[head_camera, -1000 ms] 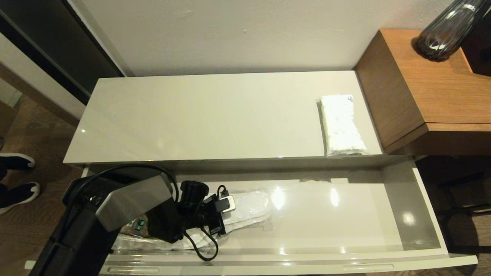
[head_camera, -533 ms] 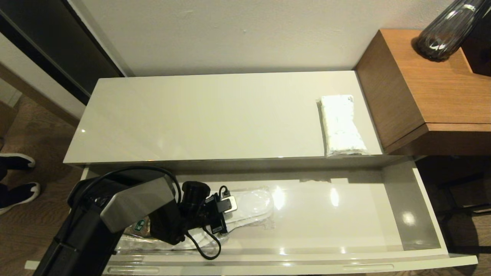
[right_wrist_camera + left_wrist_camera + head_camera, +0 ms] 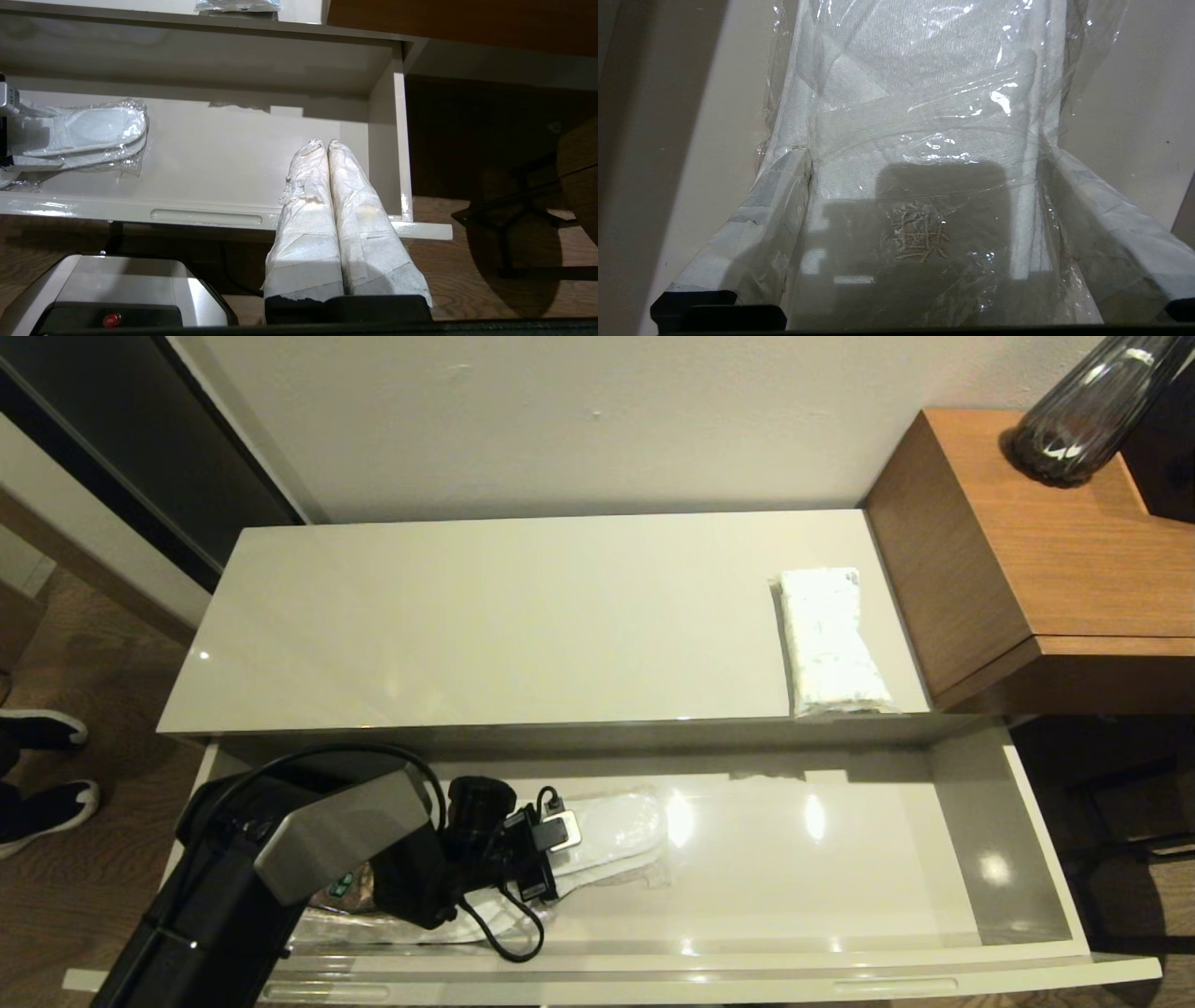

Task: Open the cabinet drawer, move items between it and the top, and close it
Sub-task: Take out the disposable slippers from the drawer

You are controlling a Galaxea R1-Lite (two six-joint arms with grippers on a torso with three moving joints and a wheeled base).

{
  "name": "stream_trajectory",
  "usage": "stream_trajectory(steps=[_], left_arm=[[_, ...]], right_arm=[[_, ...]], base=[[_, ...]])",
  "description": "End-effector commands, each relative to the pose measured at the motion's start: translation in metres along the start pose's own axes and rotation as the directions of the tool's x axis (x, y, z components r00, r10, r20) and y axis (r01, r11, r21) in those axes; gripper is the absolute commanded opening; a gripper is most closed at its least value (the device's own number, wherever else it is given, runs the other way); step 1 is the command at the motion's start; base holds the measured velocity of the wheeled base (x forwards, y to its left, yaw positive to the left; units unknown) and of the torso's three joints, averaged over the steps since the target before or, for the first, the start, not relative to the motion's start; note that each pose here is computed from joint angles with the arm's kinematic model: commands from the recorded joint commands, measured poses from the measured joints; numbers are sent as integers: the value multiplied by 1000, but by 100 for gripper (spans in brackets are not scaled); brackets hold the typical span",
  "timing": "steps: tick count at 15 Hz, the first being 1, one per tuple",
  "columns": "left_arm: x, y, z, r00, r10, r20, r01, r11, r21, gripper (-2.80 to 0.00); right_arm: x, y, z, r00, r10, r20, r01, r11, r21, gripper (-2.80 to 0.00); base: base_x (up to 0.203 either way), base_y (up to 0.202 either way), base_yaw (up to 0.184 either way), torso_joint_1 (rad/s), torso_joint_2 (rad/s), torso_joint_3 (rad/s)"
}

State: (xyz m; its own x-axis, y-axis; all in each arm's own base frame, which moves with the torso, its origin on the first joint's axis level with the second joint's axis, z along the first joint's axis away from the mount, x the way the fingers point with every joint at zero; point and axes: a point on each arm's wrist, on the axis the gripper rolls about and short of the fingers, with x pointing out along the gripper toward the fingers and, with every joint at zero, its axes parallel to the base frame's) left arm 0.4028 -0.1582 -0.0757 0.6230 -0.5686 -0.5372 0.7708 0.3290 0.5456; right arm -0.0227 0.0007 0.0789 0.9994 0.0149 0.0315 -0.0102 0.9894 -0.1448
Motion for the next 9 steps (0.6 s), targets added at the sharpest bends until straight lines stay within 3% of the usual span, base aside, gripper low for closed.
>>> stream_trajectory(steps=[1, 6, 7, 9], left_arm=[[4, -4, -6, 1000, -7, -9, 7, 1000, -2, 0], [4, -7, -7, 1000, -22, -9, 22, 1000, -7, 0], [4, -8, -8, 1000, -24, -8, 24, 1000, -7, -280], [3, -10, -8, 999, -31, -10, 31, 999, -9, -280]], right_arm=[[0, 0, 0, 1000, 0, -1, 0, 1000, -1, -280], [0, 0, 0, 1000, 0, -2, 0, 1000, -1, -280], [0, 0, 0, 1000, -1, -2, 1, 1000, -1, -280], [0, 0, 0, 1000, 1, -1, -1, 1000, -1, -280]], base=[[0, 0, 0, 0, 0, 0], [0, 0, 0, 0, 0, 0], [0, 0, 0, 0, 0, 0], [0, 0, 0, 0, 0, 0]])
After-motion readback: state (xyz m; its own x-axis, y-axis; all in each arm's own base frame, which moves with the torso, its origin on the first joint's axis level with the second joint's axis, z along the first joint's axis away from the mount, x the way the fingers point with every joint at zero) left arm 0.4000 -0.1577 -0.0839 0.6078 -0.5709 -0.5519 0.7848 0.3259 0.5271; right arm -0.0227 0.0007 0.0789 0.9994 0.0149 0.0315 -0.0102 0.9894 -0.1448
